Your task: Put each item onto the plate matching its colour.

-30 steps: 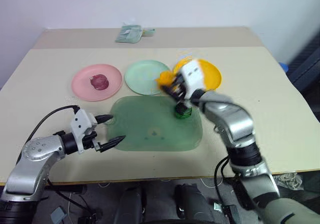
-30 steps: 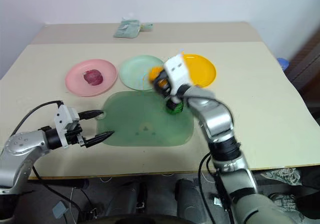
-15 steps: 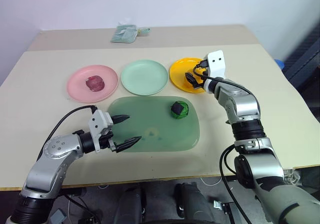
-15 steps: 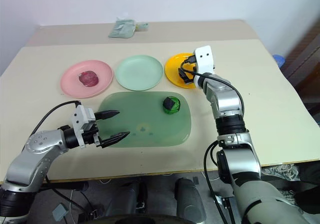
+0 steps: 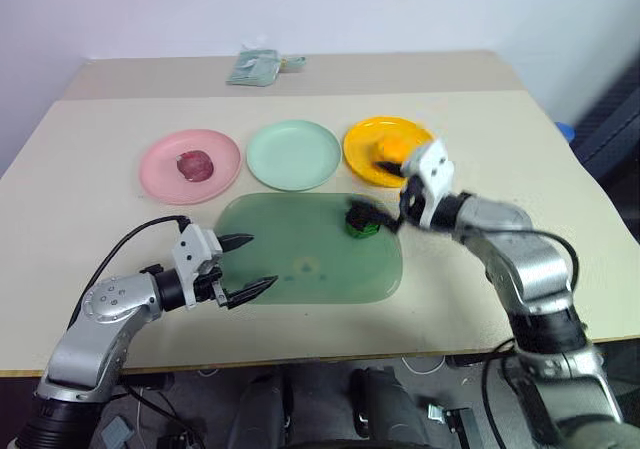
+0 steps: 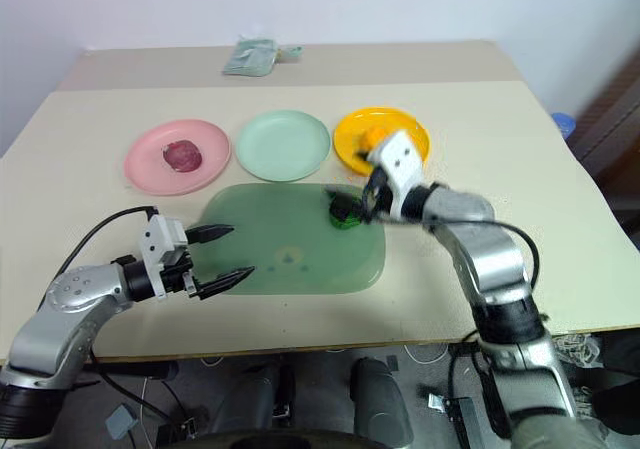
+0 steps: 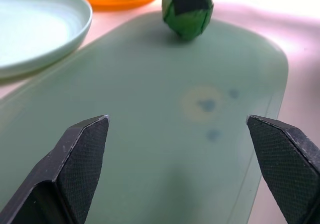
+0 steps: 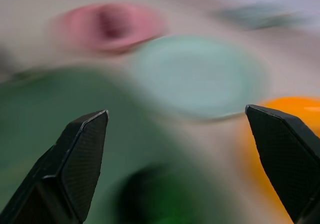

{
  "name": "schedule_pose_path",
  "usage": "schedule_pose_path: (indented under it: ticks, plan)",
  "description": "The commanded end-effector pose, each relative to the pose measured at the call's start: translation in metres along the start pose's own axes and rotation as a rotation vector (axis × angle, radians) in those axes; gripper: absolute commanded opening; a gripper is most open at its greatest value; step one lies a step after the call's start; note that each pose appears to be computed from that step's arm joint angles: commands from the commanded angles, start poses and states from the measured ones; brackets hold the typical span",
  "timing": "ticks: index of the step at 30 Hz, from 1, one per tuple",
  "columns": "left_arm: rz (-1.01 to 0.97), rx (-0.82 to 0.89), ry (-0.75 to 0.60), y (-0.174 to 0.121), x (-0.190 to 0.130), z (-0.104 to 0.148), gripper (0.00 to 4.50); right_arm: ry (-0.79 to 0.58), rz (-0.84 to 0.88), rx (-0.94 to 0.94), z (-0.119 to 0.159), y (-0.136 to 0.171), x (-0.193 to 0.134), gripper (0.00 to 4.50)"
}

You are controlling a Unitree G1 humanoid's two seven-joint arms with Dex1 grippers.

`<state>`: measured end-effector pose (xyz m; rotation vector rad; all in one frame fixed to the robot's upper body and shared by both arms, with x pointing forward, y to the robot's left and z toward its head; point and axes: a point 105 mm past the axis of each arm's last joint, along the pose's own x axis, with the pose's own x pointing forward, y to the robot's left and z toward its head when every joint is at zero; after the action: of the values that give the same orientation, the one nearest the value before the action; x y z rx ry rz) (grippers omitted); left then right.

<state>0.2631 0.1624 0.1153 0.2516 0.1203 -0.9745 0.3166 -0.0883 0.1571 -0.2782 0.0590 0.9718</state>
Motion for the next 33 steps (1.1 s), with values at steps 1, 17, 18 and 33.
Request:
schedule_pose_path:
  ticks: [1,17,18,33]
  plan:
    - [-0.015,0.038,-0.032,0.001,0.0,0.011,4.5,0.01,0.006,-0.04,0.003,0.006,0.002,4.47]
    - [-0.028,0.046,-0.037,-0.004,0.003,0.015,4.5,0.121,-0.18,-0.036,-0.028,-0.021,0.007,4.24]
    - [-0.028,0.047,-0.037,-0.004,0.004,0.015,4.5,0.121,-0.181,-0.036,-0.028,-0.021,0.007,3.97]
    - [0.152,0.04,-0.058,0.032,-0.012,0.017,4.5,-0.115,-0.259,-0.057,0.047,-0.04,0.053,1.46]
